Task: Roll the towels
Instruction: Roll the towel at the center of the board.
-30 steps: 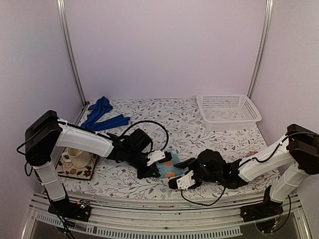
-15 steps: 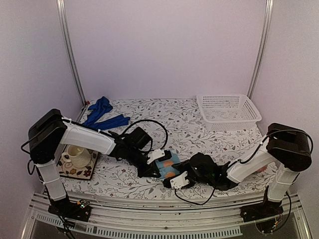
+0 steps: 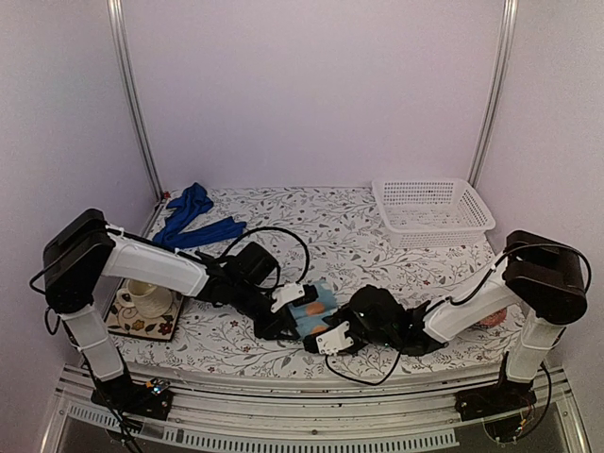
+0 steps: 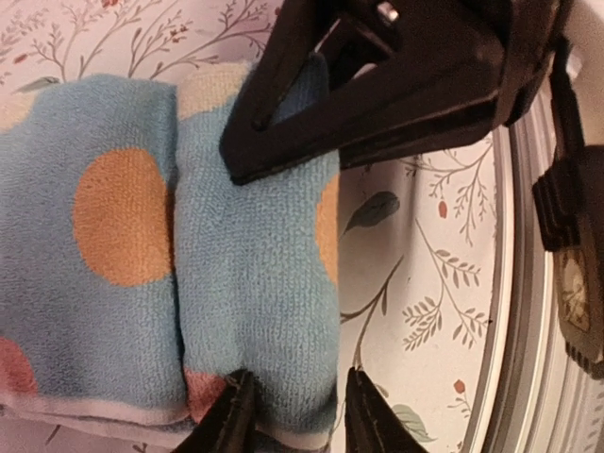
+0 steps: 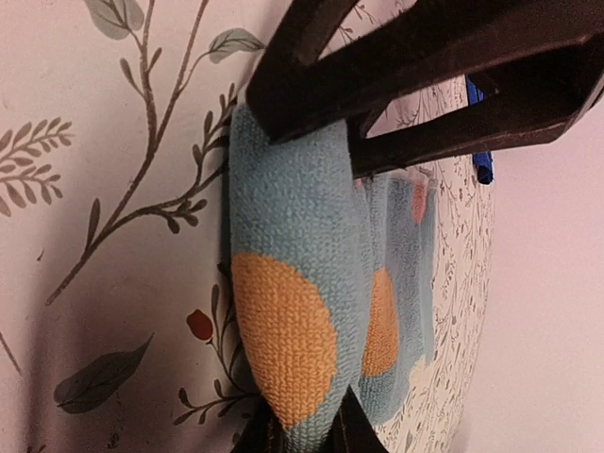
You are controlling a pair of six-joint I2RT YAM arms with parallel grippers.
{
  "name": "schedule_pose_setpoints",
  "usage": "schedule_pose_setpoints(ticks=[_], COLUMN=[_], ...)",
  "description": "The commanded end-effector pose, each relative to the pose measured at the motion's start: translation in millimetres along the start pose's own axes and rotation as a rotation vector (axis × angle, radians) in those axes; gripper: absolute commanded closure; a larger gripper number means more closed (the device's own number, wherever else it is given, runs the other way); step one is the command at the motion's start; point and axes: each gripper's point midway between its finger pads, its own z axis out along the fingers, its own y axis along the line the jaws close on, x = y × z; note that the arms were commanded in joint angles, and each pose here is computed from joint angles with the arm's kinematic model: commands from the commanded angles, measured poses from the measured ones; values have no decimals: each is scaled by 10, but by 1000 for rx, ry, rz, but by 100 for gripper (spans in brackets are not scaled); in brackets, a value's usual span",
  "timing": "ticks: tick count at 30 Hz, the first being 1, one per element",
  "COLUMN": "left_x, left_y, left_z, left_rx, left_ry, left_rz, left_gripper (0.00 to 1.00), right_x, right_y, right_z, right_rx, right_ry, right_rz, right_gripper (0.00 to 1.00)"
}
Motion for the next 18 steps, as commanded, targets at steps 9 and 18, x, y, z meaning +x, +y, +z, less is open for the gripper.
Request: schedule_pose_setpoints(ticks=[9,18], left_x=[-74,-124], left_y=[8,-121], left_z=[-425,-523], left_rx=[-298,-526], left_ry=[-84,-191], left_rz=[71,177], left_gripper=[3,3], right_x=[-117,-157], right_y=[50,126], right_z=[-81,-70], right_rx=[-249,-443], right_ry=[-61,-65], right_rz=[164,280], right_gripper=[90,91])
